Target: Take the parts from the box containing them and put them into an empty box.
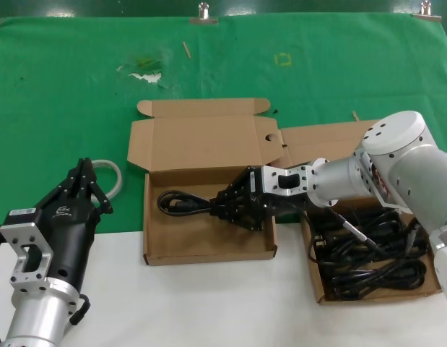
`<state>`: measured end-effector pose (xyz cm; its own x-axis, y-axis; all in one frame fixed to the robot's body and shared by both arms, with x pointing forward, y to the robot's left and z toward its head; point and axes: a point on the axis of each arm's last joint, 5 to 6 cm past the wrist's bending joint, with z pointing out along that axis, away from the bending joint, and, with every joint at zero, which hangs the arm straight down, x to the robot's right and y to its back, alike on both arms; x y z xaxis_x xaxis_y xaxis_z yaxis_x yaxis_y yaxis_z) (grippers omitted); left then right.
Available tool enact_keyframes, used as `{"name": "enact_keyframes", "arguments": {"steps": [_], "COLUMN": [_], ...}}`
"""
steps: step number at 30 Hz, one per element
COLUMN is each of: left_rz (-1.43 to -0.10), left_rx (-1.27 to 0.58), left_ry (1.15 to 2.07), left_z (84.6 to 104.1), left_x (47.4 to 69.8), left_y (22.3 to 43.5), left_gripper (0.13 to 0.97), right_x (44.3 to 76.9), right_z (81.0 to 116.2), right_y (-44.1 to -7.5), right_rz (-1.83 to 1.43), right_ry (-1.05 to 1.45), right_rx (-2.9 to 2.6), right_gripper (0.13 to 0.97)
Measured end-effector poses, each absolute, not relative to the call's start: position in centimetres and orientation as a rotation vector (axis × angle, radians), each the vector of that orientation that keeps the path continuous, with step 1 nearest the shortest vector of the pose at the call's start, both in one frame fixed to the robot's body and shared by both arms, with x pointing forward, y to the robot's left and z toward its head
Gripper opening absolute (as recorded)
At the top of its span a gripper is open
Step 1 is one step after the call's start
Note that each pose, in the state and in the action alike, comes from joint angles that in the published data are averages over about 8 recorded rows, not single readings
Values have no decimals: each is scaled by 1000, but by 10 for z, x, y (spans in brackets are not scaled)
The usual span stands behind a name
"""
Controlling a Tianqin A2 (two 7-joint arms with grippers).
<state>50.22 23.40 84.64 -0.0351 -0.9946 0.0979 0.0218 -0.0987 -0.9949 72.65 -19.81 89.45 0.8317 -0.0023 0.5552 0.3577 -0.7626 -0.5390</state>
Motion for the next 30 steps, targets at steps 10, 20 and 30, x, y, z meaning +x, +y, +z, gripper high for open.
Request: {"name": "enact_keyframes", "arguments": {"steps": [10, 20, 30], "left_rz": [-1318, -1318, -1318], "left_rx": [-1248, -1248, -1248], "left_ry": [1169, 1169, 1169], "left_z": [846, 846, 846], "left_x": [502, 502, 502], "left_y": [234, 234, 234], "left_gripper": [156, 156, 156], "right_x": [731, 735, 734], "right_z": [903, 918, 926], "right_y": [-203, -220, -234], "right_rz": [-758, -747, -707], "right_ry": [-207, -173, -133], "right_rx": [-2328, -2308, -2243], "right_gripper": [213, 298, 461]}}
